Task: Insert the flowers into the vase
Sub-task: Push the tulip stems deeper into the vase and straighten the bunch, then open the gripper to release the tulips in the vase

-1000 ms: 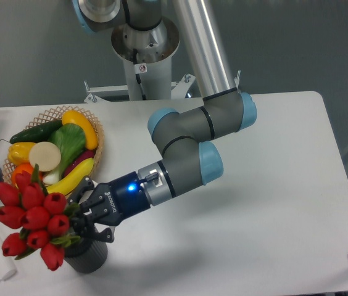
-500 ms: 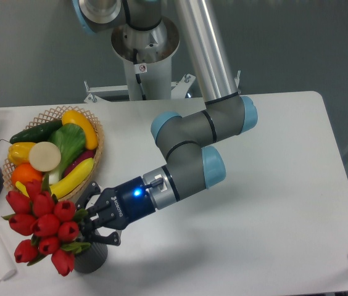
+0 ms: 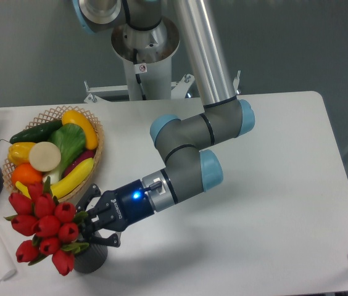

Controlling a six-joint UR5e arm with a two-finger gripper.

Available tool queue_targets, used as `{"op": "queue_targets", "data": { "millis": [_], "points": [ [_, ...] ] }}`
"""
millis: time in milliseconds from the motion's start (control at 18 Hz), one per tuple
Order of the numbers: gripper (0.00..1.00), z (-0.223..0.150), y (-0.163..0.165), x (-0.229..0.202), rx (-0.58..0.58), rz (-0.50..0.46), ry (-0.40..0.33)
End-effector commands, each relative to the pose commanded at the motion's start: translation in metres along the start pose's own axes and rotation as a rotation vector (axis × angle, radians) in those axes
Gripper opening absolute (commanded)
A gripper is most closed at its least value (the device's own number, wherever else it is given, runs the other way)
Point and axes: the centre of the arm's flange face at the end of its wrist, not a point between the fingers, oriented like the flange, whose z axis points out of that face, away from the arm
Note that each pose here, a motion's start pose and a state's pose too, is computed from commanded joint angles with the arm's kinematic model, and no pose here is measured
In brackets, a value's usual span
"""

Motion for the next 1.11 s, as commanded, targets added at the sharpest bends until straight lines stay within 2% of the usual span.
{"op": "queue_targets", "data": {
  "millis": [111,222,333,444,611,667,833,1111],
  "points": [
    [0.31,-0.001,0.000,0.000,0.000,0.004,-0.002],
    [0.42,-0.001,0.000,0.000,0.000,0.004,-0.002],
    [0.45,-0.001,-0.001,0.000,-0.003,0.006,-0.003],
    [0.65,-0.001,0.000,0.000,-0.003,0.006,-0.002],
    [0.86,-0.001,0.001,-0.001,-0.010,0.015,-0.005],
    [0.98,-0.001,0.003,-0.001,-0.020,0.039,-0.007],
    [1.00,-0.002,0.004,0.001,-0.024,0.061,-0.009],
    [1.00,-0.003,0.008,-0.001,-0.134,0.073,-0.041]
  ]
}}
